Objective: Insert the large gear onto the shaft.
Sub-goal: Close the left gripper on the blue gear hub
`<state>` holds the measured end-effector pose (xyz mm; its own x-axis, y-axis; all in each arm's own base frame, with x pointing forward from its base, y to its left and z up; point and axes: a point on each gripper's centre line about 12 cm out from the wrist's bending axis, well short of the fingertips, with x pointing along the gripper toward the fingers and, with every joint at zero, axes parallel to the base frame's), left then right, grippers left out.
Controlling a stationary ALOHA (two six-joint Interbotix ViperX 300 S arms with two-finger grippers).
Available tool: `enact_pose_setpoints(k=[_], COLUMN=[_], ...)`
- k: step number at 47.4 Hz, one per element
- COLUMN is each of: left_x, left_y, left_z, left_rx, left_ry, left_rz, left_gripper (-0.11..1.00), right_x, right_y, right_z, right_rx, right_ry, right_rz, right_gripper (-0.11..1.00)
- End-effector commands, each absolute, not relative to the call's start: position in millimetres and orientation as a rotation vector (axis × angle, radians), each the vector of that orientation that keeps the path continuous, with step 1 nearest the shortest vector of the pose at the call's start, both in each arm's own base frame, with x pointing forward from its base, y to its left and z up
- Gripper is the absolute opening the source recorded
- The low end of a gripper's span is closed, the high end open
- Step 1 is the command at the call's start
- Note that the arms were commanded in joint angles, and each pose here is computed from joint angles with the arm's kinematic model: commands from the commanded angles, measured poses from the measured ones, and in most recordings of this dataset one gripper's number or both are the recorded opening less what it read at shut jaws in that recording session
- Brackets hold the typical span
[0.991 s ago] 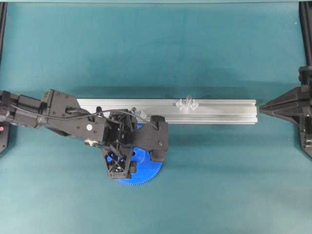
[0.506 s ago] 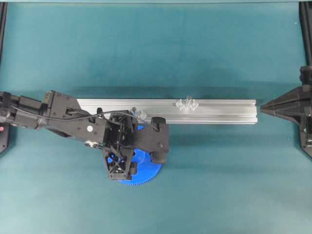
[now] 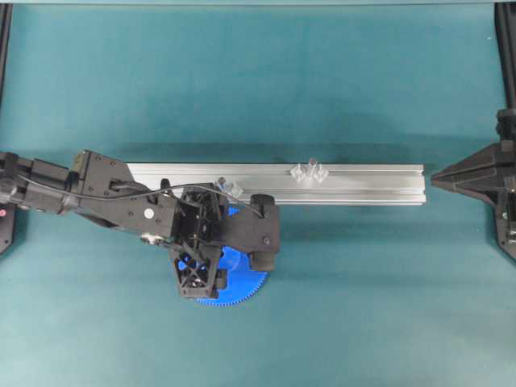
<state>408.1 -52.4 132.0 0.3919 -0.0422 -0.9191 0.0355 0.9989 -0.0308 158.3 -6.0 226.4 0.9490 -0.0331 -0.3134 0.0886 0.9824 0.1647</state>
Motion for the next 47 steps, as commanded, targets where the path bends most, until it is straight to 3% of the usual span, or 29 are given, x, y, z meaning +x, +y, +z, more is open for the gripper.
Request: enact_pose_setpoints(k=[1,47], left_x=[413.9,409.7], left_y=[-57.1,-57.1], left_z=[146.7,138.2], left_rx=[-0.004,-0.005], left_ry=[1.123,1.149], left_rz=[-0.062,-0.059], left_gripper=[0.92,0.94], right_x=[159.9,159.3], right_y=[-6.3,-6.5], right_z=[230.4,227.0], right_rx=[0.191,0.236], right_ry=[0.305,0.31], right_rz=[-0.065,-0.074], right_gripper=[0.08,0.08])
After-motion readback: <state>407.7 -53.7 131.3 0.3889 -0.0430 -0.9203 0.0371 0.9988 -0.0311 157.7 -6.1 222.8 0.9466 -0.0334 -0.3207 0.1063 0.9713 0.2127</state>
